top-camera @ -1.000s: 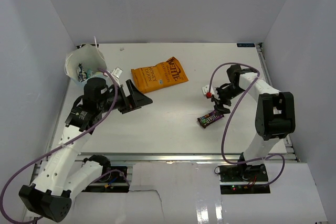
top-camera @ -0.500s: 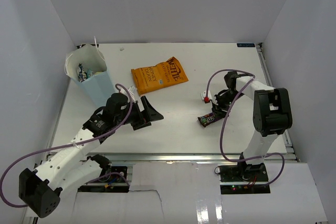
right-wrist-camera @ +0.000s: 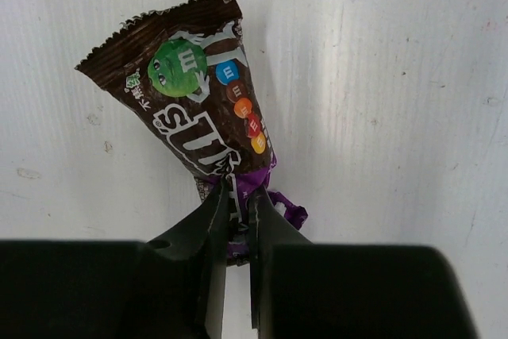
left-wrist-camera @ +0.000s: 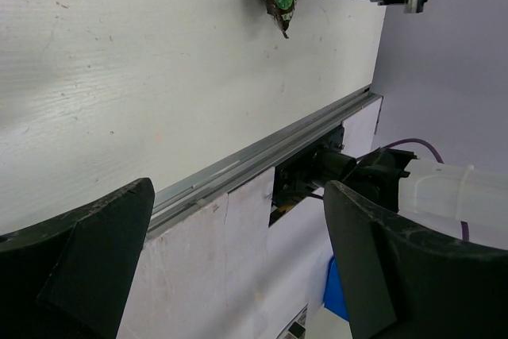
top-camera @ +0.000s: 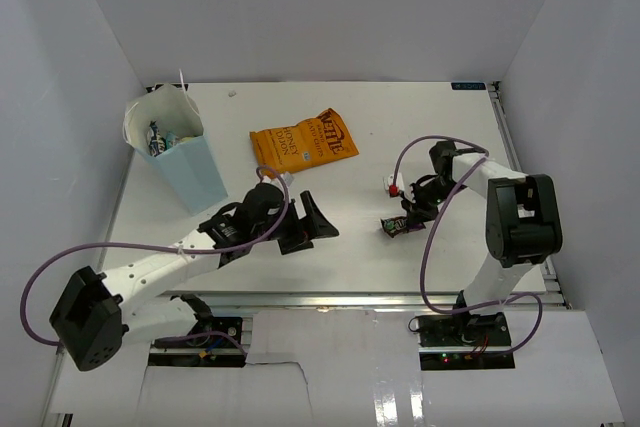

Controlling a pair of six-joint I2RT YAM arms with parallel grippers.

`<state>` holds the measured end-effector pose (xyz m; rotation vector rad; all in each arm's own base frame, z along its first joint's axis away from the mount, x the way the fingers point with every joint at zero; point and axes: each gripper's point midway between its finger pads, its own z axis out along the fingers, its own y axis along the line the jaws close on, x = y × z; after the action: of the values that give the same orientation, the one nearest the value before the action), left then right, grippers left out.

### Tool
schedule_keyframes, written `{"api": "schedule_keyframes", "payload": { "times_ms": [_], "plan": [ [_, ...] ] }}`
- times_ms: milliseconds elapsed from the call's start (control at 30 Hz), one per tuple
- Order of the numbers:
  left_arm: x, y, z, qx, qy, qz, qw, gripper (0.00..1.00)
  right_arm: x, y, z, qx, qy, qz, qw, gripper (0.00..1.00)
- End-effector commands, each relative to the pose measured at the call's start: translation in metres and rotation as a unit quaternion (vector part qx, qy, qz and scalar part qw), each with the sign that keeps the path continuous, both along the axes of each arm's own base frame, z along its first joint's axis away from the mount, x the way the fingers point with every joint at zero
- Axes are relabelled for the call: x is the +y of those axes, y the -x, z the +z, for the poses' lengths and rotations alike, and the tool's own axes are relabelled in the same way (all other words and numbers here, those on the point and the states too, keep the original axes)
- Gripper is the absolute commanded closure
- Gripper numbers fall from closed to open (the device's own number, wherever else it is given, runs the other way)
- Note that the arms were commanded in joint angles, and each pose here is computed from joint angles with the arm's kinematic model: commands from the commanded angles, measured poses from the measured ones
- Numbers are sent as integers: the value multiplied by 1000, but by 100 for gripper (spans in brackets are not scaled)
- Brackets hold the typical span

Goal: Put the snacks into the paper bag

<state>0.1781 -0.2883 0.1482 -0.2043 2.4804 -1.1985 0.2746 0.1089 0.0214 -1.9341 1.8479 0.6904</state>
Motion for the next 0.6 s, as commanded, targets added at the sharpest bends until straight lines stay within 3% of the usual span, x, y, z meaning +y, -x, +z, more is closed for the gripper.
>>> {"api": "schedule_keyframes", "payload": {
  "times_ms": [0,367,567],
  "plan": [
    [-18,-9,6,-9,16,15,1000,2,1,18,2,34,-6,-22,999,92],
    [-91,-58,8,18,46,65,997,2,44,37,72,89,-137,-94,982,92],
    [-123,-75,5,35,65,81,994,2,57,43,89,117,-164,-138,970,92]
  ]
}}
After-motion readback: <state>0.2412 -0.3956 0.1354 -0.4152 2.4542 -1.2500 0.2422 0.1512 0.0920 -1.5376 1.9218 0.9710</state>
